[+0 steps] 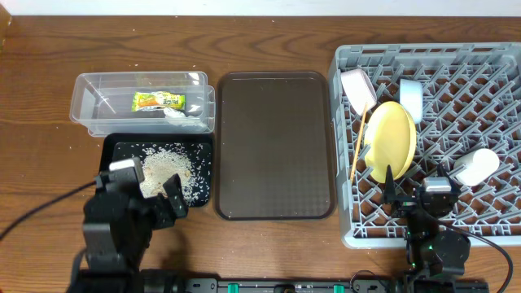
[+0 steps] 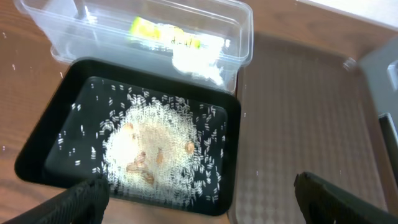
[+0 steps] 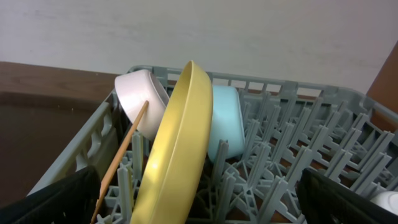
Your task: Sort waste into correct bins and load items into the dishwasher rack
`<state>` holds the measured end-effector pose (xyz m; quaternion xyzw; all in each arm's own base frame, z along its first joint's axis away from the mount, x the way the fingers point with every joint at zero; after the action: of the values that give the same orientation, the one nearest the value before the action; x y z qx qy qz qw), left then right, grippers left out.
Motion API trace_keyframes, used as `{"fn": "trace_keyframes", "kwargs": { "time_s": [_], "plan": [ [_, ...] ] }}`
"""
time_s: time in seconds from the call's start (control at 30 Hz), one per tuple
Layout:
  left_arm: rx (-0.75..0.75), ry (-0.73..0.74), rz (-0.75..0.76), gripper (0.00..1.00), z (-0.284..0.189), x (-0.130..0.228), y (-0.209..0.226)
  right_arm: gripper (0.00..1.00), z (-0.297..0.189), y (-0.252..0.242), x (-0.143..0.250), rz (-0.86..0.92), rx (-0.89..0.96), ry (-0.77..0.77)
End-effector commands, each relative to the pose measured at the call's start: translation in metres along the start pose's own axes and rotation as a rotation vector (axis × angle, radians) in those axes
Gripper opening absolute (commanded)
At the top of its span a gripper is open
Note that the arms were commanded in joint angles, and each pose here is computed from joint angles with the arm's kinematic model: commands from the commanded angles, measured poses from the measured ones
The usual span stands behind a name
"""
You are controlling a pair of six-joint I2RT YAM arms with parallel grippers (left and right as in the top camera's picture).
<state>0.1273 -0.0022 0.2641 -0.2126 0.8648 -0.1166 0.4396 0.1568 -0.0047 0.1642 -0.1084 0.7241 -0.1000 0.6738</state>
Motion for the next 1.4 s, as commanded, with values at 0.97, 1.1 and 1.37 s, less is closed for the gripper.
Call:
{"fn": "trace_keyframes", "kwargs": {
  "time_s": [0.97,1.1,1.37],
  "plan": [
    [0.169,-0.442,0.086,0.98,0.089,0.065,0.039,0.99,0.0,0.0,0.0,-0.013,-0.007,-0.003],
    [0.169,-0.441,0.086,0.98,0.089,0.065,0.04,0.99,0.0,0.0,0.0,-0.013,-0.007,-0.003],
    [0.169,-0.441,0.085,0.98,0.089,0.065,0.04,0.99,0.0,0.0,0.0,-0.013,-0.007,-0.003]
  ]
}}
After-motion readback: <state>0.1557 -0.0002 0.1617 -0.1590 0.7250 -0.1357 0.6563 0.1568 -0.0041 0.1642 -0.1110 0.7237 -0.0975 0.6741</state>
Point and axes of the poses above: each gripper's point midway between its finger pads, its own z axis out along the fingers, its own y axis along the line the jaws close on, x = y × z, the point moved 9 cm from there along -z, back along the fingers, and after that the axes turned 13 degrees about -z, right-handed, at the moved point
